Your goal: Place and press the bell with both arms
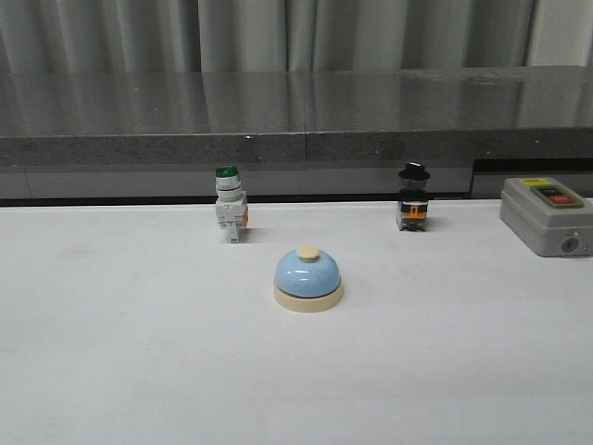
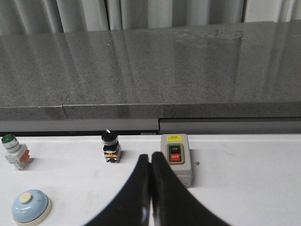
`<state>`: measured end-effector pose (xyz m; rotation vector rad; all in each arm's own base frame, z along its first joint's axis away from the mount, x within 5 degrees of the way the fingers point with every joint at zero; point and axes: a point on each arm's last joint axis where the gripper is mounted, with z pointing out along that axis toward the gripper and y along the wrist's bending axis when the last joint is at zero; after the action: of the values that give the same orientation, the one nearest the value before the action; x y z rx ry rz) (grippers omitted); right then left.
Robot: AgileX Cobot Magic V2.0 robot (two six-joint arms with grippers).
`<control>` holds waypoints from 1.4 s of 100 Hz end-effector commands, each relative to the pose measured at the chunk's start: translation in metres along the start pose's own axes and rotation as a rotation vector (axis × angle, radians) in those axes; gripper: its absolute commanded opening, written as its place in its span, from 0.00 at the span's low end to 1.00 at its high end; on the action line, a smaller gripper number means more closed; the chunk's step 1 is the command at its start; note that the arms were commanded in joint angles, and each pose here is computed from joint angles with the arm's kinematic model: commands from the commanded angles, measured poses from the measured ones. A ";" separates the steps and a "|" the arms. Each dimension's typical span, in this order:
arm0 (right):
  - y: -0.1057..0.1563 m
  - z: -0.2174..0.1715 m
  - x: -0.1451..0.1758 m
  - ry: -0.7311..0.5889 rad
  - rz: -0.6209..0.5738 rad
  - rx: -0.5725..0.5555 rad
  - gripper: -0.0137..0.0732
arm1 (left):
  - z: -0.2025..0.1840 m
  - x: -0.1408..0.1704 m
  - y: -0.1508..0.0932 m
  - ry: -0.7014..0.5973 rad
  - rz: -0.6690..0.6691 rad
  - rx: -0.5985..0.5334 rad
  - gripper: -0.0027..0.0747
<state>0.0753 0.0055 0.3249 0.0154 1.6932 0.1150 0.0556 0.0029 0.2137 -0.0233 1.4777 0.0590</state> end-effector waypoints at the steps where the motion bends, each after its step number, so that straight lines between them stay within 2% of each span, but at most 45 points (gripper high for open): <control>1: 0.000 -0.007 -0.013 -0.099 -0.020 0.009 0.09 | -0.002 0.006 -0.001 -0.068 -0.014 0.004 0.01; 61: 0.000 -0.006 -0.013 -0.100 -0.022 0.009 0.09 | -0.002 0.006 -0.001 -0.068 -0.014 0.004 0.01; 75: -0.002 -0.006 -0.007 -0.098 -0.058 0.023 0.09 | -0.002 0.006 -0.001 -0.068 -0.014 0.004 0.01; 83: -0.003 -0.007 0.003 -0.112 -0.089 0.033 0.09 | -0.002 0.006 -0.001 -0.068 -0.014 0.004 0.01; 124: -0.009 -0.017 0.083 -0.280 -0.086 0.026 0.09 | -0.002 0.006 -0.001 -0.068 -0.014 0.004 0.01; 140: -0.012 -0.010 0.107 -0.245 -0.061 0.025 0.09 | -0.002 0.006 -0.001 -0.068 -0.014 0.004 0.01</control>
<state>0.0545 0.0022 0.2104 -0.0088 1.5706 0.0537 0.0556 0.0029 0.2137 -0.0233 1.4777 0.0590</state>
